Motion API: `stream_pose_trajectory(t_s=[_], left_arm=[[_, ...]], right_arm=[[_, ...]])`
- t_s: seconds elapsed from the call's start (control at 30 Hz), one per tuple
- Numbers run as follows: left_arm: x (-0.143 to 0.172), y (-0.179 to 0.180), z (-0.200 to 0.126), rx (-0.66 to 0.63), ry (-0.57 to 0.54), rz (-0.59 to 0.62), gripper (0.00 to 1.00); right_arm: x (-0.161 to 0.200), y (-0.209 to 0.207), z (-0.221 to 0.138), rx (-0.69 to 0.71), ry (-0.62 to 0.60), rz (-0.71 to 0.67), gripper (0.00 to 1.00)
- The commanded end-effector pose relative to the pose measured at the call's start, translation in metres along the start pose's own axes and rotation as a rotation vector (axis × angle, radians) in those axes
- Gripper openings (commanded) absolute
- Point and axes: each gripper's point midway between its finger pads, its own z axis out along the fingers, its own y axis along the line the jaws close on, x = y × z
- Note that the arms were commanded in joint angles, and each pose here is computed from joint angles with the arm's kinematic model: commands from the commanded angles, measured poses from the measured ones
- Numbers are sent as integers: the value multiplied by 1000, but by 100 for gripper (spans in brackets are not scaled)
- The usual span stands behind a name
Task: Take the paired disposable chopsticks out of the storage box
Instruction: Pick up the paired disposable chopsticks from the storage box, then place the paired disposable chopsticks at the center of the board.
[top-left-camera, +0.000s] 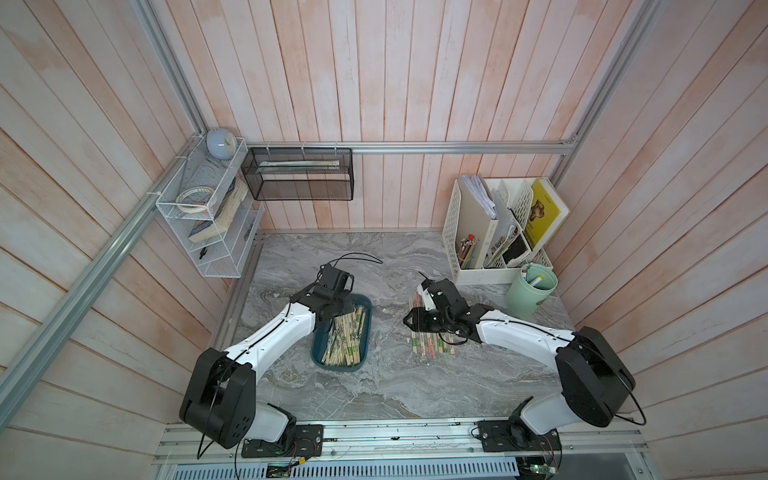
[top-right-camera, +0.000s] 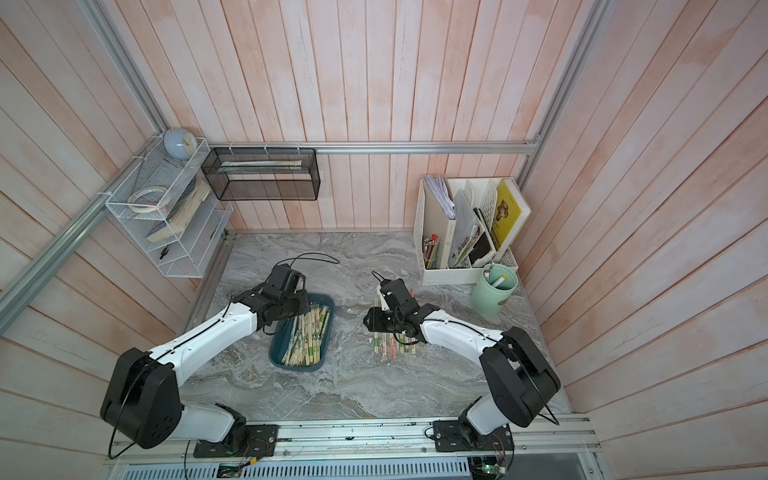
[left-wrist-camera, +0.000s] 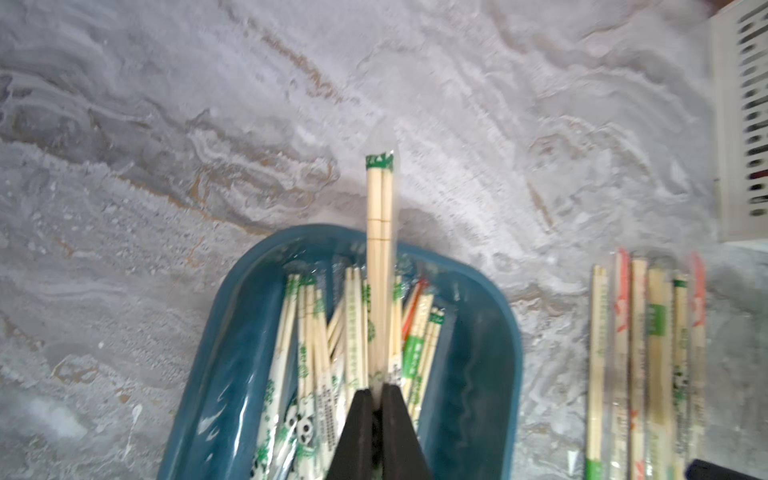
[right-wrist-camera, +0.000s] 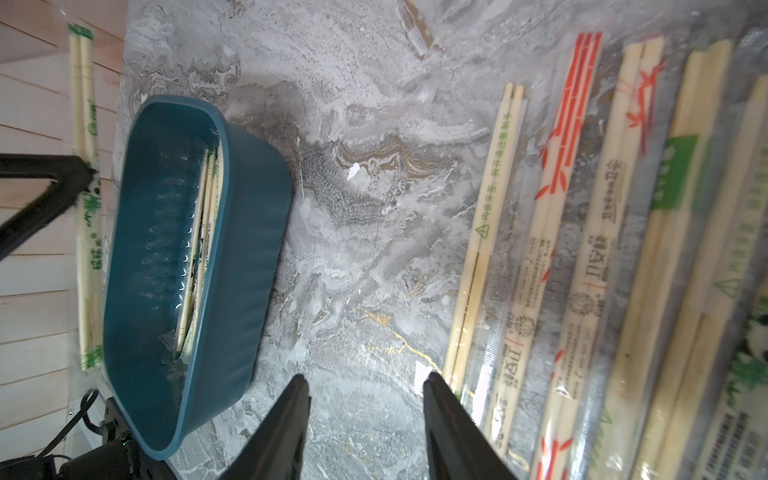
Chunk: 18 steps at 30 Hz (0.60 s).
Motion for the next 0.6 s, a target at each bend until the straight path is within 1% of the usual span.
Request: stream_pose_trajectory(t_s=[0.0, 0.17, 0.3, 0.57], left_arm=[[-5, -33, -3, 46, 1, 53, 0], [-3, -74, 4, 105, 6, 35, 0], [4, -101, 16, 133, 22, 24, 0], [33, -143, 54, 154, 104, 14, 0]], right_arm=[[-8, -6, -11, 18, -34, -1, 48], [-10, -21, -22, 36, -58, 23, 48], [-4, -35, -31, 50, -69, 47, 48], [18, -58, -40, 70, -73, 87, 51]])
